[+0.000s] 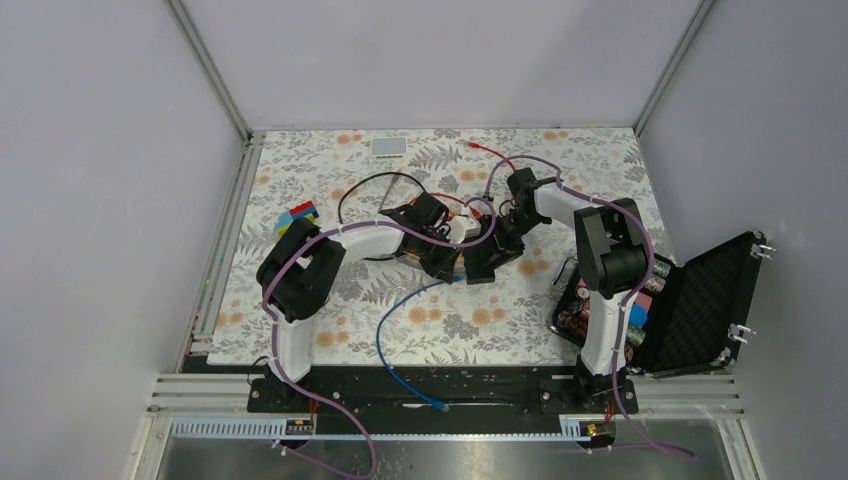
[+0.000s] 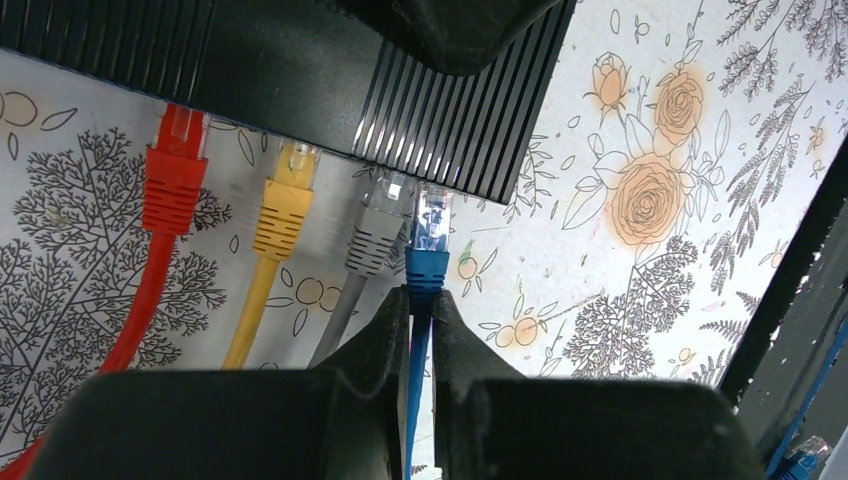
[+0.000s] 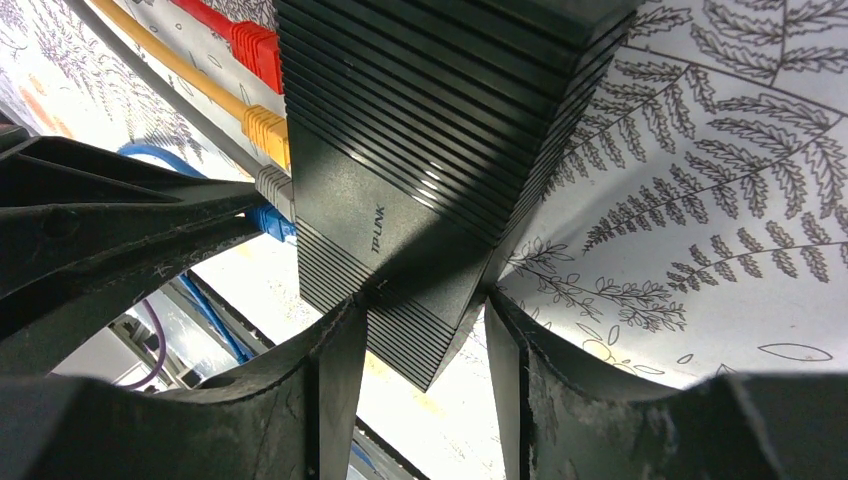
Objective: Insert the plug into the switch port
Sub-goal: Insert the connector into the switch port.
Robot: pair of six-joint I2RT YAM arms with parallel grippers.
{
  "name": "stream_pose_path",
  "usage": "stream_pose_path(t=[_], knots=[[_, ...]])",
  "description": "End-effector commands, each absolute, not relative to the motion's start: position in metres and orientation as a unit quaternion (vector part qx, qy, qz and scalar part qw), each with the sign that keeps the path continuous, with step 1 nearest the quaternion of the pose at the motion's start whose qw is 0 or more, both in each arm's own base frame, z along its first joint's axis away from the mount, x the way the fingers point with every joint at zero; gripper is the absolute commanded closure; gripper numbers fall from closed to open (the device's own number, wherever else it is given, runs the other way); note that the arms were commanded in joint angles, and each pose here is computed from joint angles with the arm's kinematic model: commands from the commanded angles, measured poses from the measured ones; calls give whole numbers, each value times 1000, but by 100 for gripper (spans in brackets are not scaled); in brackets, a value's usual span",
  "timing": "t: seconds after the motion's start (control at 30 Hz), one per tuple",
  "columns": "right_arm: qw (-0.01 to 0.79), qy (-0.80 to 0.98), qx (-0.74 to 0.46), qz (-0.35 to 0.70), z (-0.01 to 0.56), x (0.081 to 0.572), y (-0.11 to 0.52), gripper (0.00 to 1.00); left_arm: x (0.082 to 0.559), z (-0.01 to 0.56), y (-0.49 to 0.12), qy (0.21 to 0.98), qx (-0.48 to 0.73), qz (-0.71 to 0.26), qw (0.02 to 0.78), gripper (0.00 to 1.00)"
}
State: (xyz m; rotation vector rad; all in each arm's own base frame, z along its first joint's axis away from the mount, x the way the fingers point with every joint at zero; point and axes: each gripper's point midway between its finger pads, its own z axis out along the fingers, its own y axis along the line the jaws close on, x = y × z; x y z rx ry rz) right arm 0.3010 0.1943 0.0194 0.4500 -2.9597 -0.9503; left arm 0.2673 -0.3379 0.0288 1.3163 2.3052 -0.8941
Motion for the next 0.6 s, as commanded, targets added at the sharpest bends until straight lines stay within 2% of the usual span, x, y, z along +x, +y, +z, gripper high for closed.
stream_pose_path(t=[0.0, 0.57], knots=[[21, -940, 152, -306, 12, 285, 204, 47, 282, 85, -385, 734, 494, -386, 260, 100], [28, -942, 154, -296, 8, 281, 204, 47, 279, 92, -393, 673, 561, -354, 327, 100]])
